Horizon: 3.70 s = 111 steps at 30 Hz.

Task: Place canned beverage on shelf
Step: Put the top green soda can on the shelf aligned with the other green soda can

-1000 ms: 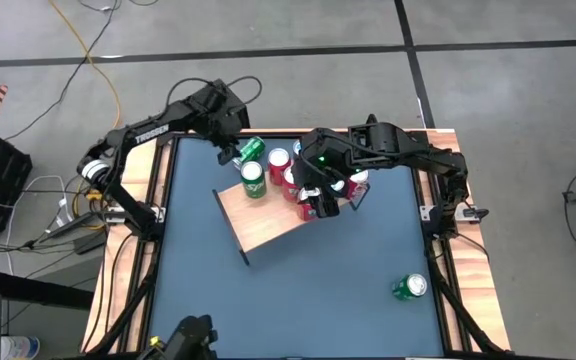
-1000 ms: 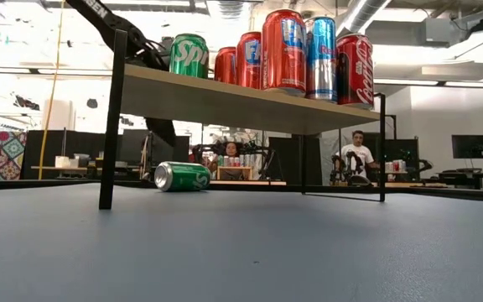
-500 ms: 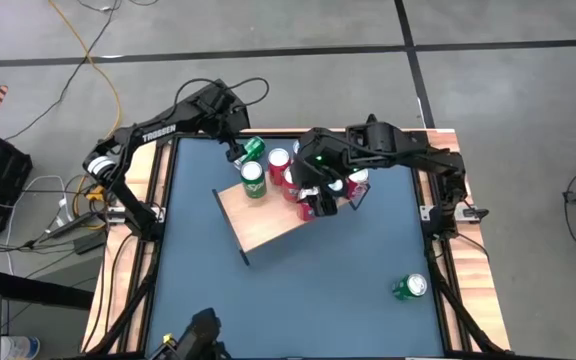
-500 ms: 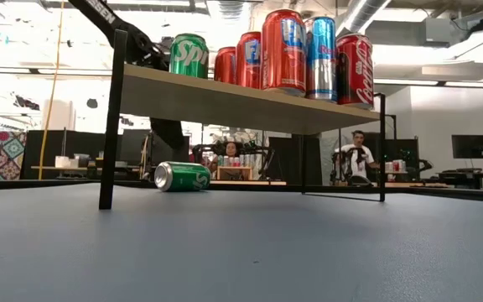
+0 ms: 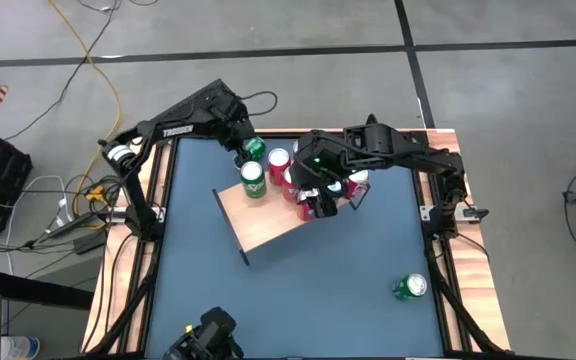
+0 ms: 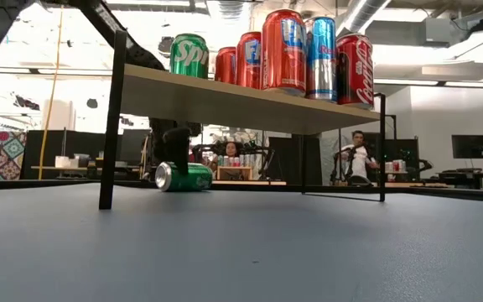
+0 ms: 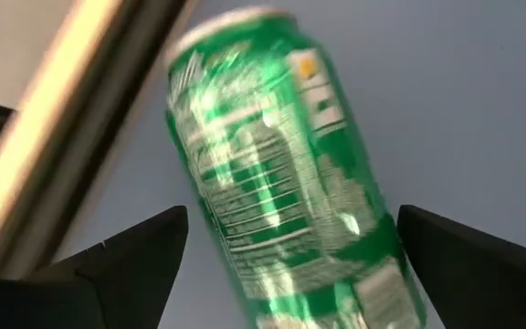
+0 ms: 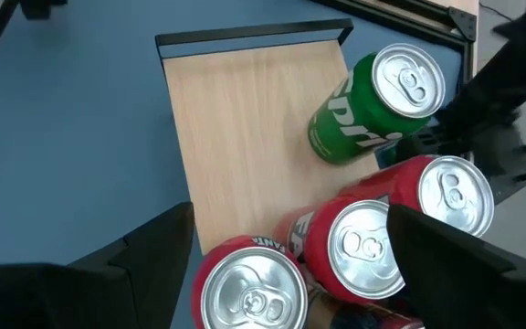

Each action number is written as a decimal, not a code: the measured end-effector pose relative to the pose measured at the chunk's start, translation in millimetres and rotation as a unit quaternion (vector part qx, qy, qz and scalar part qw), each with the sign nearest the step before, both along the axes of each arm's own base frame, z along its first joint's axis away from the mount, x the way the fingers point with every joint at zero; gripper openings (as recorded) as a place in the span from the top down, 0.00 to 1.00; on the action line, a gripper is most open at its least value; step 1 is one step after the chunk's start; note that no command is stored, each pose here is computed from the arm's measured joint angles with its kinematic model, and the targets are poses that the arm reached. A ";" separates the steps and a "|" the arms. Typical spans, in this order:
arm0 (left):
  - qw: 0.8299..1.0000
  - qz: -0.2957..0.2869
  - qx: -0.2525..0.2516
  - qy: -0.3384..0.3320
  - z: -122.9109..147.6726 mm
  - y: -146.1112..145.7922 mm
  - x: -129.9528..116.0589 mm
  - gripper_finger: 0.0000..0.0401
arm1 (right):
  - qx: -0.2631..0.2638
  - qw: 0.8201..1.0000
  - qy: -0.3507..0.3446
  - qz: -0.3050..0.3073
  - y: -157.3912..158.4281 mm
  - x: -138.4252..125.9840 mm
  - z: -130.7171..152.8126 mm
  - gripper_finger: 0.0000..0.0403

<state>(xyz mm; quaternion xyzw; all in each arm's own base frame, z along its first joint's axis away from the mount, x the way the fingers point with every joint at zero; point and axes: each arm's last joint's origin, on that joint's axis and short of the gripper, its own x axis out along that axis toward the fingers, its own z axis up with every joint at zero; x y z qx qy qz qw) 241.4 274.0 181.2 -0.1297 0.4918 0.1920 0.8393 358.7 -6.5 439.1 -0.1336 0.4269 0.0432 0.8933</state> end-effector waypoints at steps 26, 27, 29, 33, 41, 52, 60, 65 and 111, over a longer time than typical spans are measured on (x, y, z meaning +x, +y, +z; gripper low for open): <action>0.997 0.040 -0.057 0.045 -16.5 -3.9 -5.0 0.30 | -0.001 1.000 0.000 0.002 0.0 -0.1 0.2 0.14; 0.997 0.040 -0.052 0.041 -10.6 -4.7 -6.7 0.30 | -0.001 1.000 0.000 0.002 0.0 -0.1 0.2 0.14; 0.998 0.041 -0.037 0.032 4.9 -7.6 -10.6 0.30 | -0.002 1.000 -0.001 0.002 0.0 0.0 0.2 0.14; 0.998 0.051 0.008 0.022 39.2 -13.1 -25.4 0.30 | -0.002 1.000 -0.006 0.002 0.0 0.8 0.9 0.14; 0.987 0.105 0.111 -0.046 120.5 -34.8 -73.4 0.30 | -0.019 0.999 -0.029 0.021 -0.1 4.0 4.1 0.14; 0.950 0.037 0.149 -0.273 208.7 -113.1 -124.0 0.30 | -0.044 0.989 -0.137 0.039 0.1 9.5 25.9 0.14; 0.901 -0.079 0.150 -0.399 232.7 -177.7 -147.1 0.30 | -0.057 0.965 -0.236 0.103 27.7 -16.9 63.1 0.14; 0.876 -0.131 0.109 -0.450 221.4 -201.9 -150.2 0.30 | -0.059 0.942 -0.299 0.139 51.3 -27.2 81.2 0.14; 0.835 -0.299 -0.032 -0.460 118.1 -271.8 -37.5 0.29 | -0.113 0.969 -0.180 0.128 83.5 42.1 7.1 0.14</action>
